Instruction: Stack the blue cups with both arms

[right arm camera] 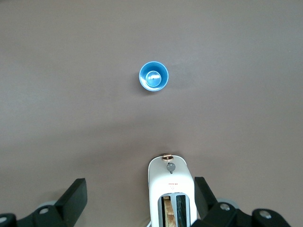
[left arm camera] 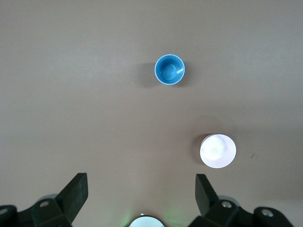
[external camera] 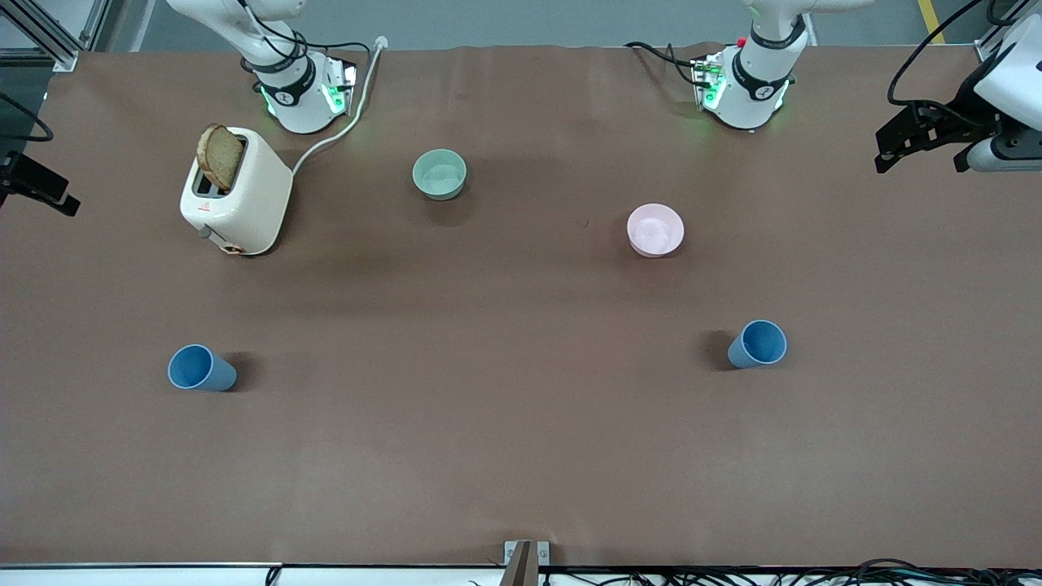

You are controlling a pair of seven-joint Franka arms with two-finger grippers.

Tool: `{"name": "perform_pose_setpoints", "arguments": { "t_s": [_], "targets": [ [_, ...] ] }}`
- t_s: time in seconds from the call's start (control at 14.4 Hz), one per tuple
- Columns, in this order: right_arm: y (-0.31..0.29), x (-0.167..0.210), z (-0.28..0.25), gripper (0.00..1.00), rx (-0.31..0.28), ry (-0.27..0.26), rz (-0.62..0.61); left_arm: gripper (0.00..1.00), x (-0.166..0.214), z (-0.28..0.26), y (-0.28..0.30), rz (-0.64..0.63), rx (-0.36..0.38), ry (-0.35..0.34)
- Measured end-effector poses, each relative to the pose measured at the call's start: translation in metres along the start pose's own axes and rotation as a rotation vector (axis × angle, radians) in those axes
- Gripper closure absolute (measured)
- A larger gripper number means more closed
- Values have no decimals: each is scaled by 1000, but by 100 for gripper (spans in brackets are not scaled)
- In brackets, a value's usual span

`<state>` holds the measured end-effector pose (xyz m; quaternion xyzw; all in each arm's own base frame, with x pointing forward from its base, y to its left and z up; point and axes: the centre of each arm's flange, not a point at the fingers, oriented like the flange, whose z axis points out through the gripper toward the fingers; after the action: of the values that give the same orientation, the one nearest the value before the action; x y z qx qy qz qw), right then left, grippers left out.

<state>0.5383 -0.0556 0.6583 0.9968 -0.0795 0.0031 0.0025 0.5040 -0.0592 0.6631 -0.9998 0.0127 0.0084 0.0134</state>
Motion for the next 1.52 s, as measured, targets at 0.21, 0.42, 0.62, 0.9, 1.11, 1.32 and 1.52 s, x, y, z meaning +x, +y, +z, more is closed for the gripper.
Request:
{"name": "perform_pose_setpoints", "arguments": {
  "t_s": [0.21,0.42,0.62,0.9,1.11,1.32,1.52],
  "targets": [
    [0,0,0,0,0,-1,0,0,2,-2,0,0,-1,6],
    [0,3,6,0,-1,-12,1,0,12,-7,-1,-2,-5,19],
    [10,28,43,0,-6,-44,-11,0,46,31,-1,-4,-9,-8],
    [41,85,141,0,-12,-66,-78,0,116,137,1,-10,-25,-7],
    [42,117,234,0,-20,-29,-97,0,147,227,8,-19,-35,-13],
    [39,127,305,0,-26,6,-151,0,152,293,12,-33,-36,-39],
    [54,130,344,0,-35,29,-212,4,147,339,12,-33,-35,-71]
  ]
}}
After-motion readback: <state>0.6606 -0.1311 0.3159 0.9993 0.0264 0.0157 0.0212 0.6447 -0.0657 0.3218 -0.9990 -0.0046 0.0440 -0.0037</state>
